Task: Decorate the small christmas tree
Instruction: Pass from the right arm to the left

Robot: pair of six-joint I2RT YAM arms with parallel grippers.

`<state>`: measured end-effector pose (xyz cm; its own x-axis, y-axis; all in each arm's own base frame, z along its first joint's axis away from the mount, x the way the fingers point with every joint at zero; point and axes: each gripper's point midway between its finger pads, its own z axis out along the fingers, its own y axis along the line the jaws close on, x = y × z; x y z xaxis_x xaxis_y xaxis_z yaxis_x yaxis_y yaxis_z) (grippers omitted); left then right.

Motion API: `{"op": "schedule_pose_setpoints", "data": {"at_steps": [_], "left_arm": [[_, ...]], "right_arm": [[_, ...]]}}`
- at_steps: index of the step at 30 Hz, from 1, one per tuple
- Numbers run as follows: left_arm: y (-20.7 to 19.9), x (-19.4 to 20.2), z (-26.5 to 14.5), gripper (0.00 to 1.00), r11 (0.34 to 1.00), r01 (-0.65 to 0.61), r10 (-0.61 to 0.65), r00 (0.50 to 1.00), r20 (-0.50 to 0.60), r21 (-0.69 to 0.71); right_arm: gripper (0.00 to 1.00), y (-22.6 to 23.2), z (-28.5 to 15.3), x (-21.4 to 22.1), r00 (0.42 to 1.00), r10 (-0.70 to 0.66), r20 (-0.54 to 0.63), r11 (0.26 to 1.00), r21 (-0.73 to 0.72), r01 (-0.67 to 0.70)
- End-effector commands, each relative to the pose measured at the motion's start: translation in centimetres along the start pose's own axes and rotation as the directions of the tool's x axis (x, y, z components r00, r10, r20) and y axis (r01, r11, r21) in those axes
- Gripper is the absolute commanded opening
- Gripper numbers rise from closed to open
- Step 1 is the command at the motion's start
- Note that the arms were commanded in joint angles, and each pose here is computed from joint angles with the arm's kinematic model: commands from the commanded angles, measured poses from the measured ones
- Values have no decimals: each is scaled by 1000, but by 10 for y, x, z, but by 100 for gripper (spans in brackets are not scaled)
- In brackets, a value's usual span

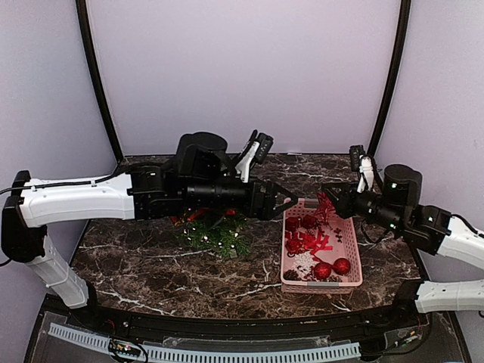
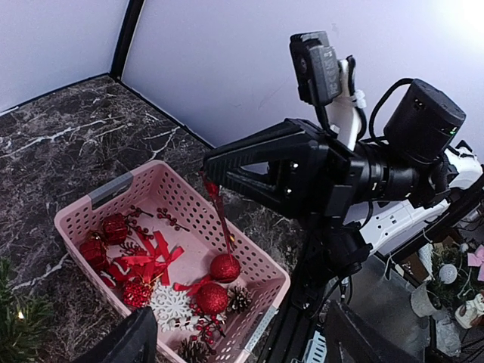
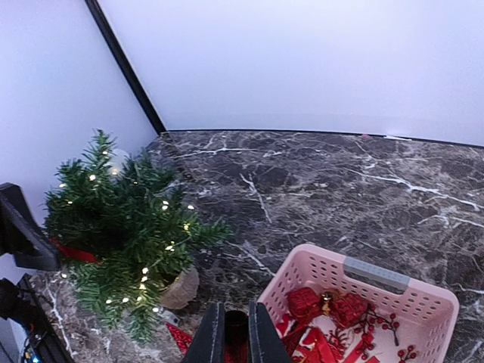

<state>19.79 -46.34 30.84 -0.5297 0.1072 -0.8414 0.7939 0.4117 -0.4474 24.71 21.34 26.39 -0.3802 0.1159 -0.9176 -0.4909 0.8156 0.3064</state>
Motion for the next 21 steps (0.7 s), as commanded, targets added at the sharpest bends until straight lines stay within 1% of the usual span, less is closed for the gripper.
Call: {"op": "schedule_pose_setpoints", "data": {"at_steps": [1, 8, 13, 15, 17, 18, 19, 20, 21], "left_arm": [[-17, -26, 5, 80, 999, 29, -31, 998, 47, 43], [-14, -28, 36, 83, 999, 25, -27, 999, 31, 39], [1, -15, 58, 83, 999, 23, -23, 999, -34, -25], [3, -10, 63, 80, 999, 31, -32, 998, -50, -26], [3, -9, 67, 70, 999, 41, -42, 998, -53, -16], [3, -9, 67, 66, 999, 42, -43, 998, -52, -15], [3, -9, 69, 60, 999, 44, -45, 998, -53, -16], [4, -9, 69, 58, 999, 47, -48, 997, -53, -18], [7, -8, 70, 53, 998, 54, -55, 997, -54, -24]], "right_arm": [[9, 36, -11, -25, 998, 15, 57, 984, -176, -5], [8, 33, -13, -24, 998, -6, 69, 987, -158, 17], [9, 37, -15, -30, 997, -16, 79, 984, -174, 30], [9, 41, -15, -35, 995, -17, 99, 981, -188, 36], [9, 42, -14, -35, 995, -22, 96, 981, -191, 40], [9, 42, -14, -35, 995, -21, 95, 981, -192, 39], [9, 42, -13, -35, 995, -23, 92, 980, -193, 40], [9, 43, -12, -34, 996, -24, 89, 980, -195, 41], [9, 43, -12, -33, 996, -24, 86, 980, -195, 41]]}}
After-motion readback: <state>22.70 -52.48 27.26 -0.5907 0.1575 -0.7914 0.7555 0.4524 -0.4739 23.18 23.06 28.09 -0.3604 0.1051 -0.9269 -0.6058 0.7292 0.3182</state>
